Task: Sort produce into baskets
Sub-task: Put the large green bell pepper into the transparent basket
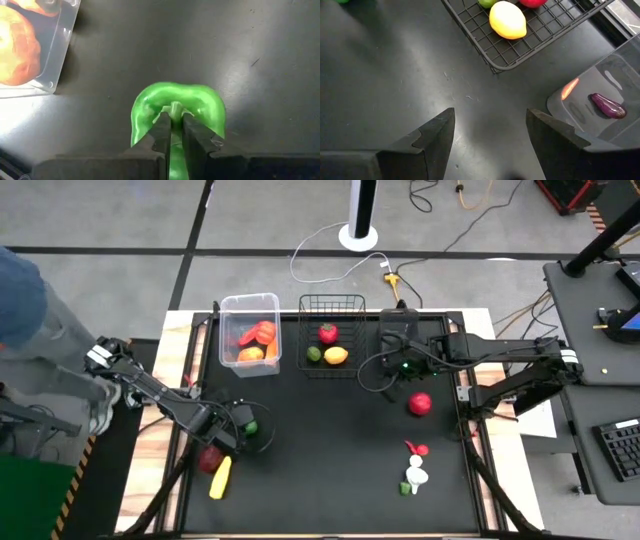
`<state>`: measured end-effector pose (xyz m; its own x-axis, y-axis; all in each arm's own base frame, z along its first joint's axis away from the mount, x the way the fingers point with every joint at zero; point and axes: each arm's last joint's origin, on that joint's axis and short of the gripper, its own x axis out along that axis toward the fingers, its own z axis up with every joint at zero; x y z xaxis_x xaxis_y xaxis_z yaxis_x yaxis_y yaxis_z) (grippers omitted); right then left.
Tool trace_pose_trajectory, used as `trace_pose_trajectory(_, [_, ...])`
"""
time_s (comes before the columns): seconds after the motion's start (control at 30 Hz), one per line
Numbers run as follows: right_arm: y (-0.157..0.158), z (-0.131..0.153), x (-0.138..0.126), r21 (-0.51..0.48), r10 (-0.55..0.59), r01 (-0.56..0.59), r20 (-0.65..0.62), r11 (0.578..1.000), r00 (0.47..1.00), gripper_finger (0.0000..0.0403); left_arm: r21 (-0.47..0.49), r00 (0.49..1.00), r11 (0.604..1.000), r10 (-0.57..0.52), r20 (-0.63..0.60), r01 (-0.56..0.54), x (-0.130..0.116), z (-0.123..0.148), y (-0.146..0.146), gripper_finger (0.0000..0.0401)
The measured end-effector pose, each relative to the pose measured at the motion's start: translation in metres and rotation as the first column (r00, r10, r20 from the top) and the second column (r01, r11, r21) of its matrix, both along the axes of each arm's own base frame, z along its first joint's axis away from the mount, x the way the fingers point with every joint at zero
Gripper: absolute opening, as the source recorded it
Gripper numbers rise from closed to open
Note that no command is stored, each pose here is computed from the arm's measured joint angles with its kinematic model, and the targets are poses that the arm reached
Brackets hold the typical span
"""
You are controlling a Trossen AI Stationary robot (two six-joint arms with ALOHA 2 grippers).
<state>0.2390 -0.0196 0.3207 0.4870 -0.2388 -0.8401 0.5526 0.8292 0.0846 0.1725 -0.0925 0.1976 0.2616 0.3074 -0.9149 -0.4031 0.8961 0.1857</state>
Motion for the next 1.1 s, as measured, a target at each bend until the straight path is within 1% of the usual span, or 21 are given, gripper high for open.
trace_pose_trajectory(0.1, [0.000,0.000,0.000,0.000,0.000,0.000,0.000,1.000,1.000,0.0235,-0.016,1.000,1.000,-0.007,0.012,0.007,0.000,0.002,-0.001,0.0017])
trace_pose_trajectory(0.2, [0.000,0.000,0.000,0.000,0.001,-0.001,0.000,1.000,1.000,0.0235,-0.051,0.999,0.998,-0.026,0.022,0.028,0.002,0.010,-0.004,0.0008])
trace_pose_trajectory(0.3, [0.000,0.000,0.000,-0.002,0.003,-0.003,-0.001,1.000,1.000,0.0235,-0.072,0.997,0.996,-0.047,0.068,0.052,0.006,0.023,-0.008,0.0005])
trace_pose_trajectory(0.43, [0.000,-0.001,0.000,-0.005,0.009,-0.009,-0.004,1.000,1.000,0.0235,-0.078,0.991,0.992,-0.085,0.107,0.094,0.011,0.038,-0.012,0.0003])
trace_pose_trajectory(0.57, [0.000,-0.002,0.000,-0.005,0.009,-0.009,-0.010,1.000,1.000,0.0235,-0.074,0.977,0.986,-0.139,0.160,0.152,0.018,0.060,-0.016,0.0002])
trace_pose_trajectory(0.67, [0.000,-0.005,-0.001,-0.004,0.009,-0.009,-0.019,1.000,1.000,0.0235,-0.027,0.962,0.983,-0.169,0.212,0.179,0.022,0.083,-0.017,0.0002])
trace_pose_trajectory(0.83, [0.000,-0.008,0.000,-0.003,0.008,-0.008,-0.017,1.000,1.000,0.0235,0.109,0.950,0.983,-0.172,0.259,0.148,0.020,0.128,-0.009,0.0001])
trace_pose_trajectory(0.97, [0.000,-0.009,0.001,-0.003,0.009,-0.009,-0.009,1.000,1.000,0.0235,0.195,0.950,0.976,-0.151,0.274,0.098,0.017,0.161,0.006,0.0001])
trace_pose_trajectory(1.1, [0.000,-0.009,0.001,-0.003,0.010,-0.010,-0.008,1.000,1.000,0.0235,0.245,0.960,0.968,-0.116,0.254,0.052,0.018,0.180,0.028,0.0000])
